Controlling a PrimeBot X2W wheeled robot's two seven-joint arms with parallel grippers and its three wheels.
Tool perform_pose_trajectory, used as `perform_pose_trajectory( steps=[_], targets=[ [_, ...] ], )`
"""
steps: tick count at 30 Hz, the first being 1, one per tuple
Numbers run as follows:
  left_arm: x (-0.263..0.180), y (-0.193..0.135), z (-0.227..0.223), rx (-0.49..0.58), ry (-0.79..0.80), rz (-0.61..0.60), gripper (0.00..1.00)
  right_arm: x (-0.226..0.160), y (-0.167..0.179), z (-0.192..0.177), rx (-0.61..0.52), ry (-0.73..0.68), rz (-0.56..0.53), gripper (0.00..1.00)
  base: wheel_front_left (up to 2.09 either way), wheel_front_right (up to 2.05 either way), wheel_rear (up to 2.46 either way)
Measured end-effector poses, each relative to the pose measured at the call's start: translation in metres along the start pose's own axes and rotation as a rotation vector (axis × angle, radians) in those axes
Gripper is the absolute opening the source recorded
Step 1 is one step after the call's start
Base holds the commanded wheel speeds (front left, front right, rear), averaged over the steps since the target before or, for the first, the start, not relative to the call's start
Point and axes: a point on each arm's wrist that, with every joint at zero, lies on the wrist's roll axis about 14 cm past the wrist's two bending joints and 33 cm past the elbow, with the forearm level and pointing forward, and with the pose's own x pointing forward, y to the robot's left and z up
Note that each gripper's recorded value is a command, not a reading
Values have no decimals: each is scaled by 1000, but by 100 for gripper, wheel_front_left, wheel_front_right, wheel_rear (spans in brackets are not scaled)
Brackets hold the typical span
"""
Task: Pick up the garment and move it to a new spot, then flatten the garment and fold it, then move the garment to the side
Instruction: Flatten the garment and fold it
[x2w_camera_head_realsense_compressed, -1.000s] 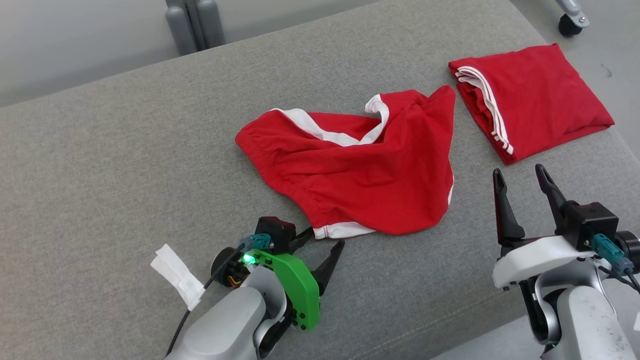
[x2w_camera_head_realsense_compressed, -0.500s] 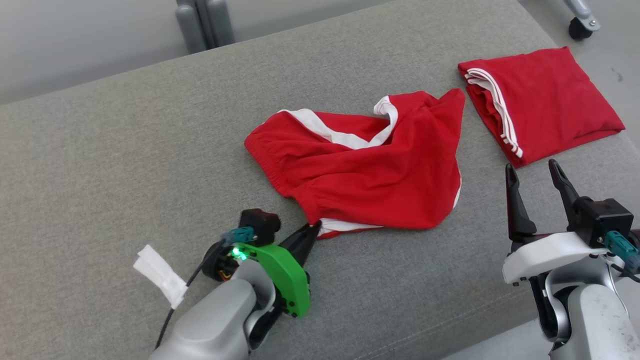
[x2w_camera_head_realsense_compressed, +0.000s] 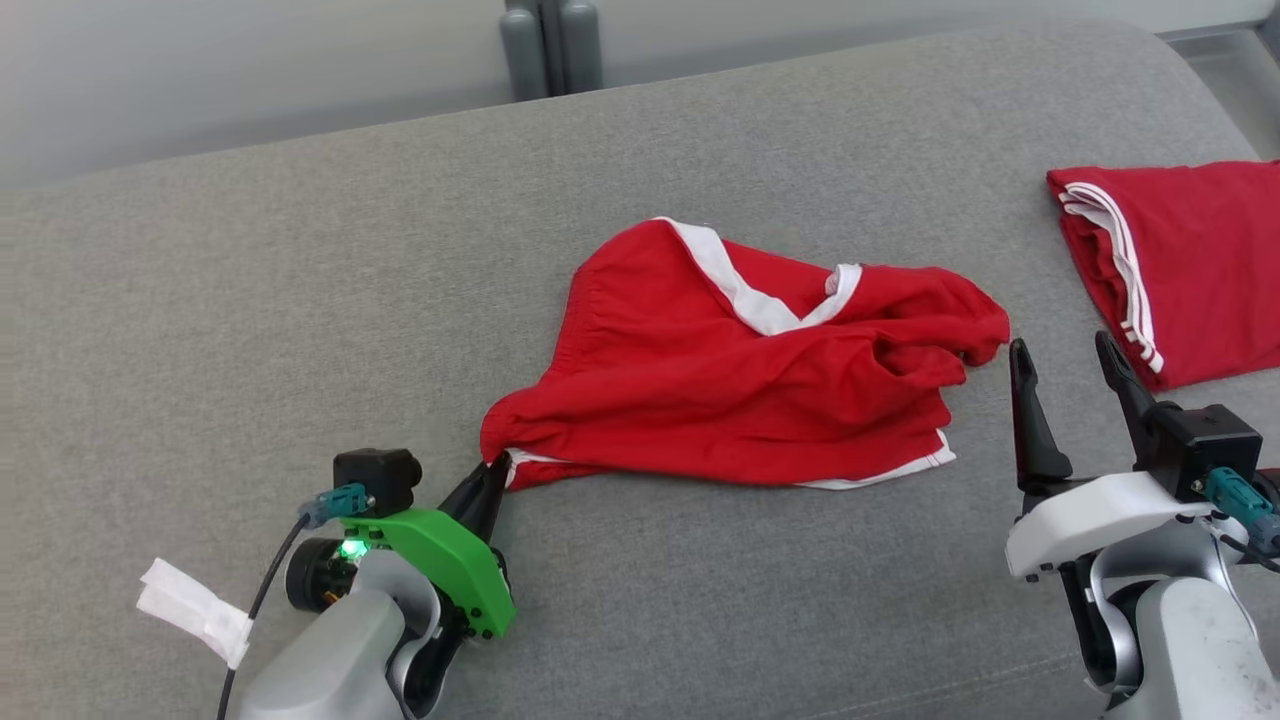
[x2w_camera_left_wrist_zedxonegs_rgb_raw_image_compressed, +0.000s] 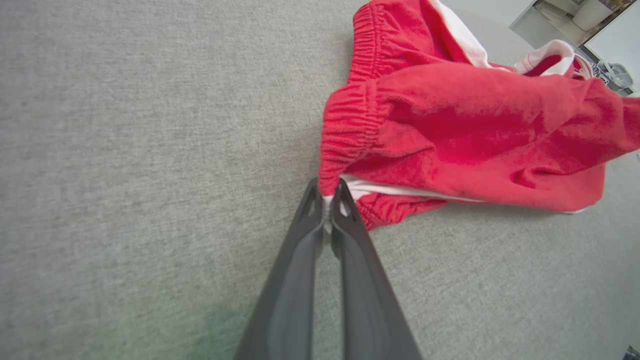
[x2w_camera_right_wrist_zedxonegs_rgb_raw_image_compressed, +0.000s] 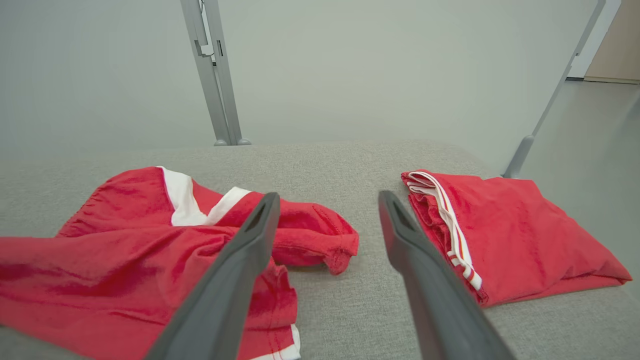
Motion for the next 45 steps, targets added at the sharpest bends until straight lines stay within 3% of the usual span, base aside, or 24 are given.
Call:
perform_pose_trajectory(
  steps=[7,8,9,17,30,45],
  targets=[
    [-30,30,4,-45,-48,116,0,8,26,1,7,0,75,100,0,0,0],
    [-33,31,4,-54,-57,123,4,9,30,2,8,-3,86,100,0,0,0],
    [-38,31,6,-61,-70,127,100,11,36,4,10,-6,104,100,0,0,0],
    [-57,29,21,-52,-150,125,100,12,49,13,9,-26,141,100,0,0,0],
    [-134,50,107,64,-540,251,100,3,47,18,-1,-33,144,100,0,0,0],
    [-182,56,105,100,-644,347,100,-15,72,9,24,-27,231,100,0,0,0]
  ],
)
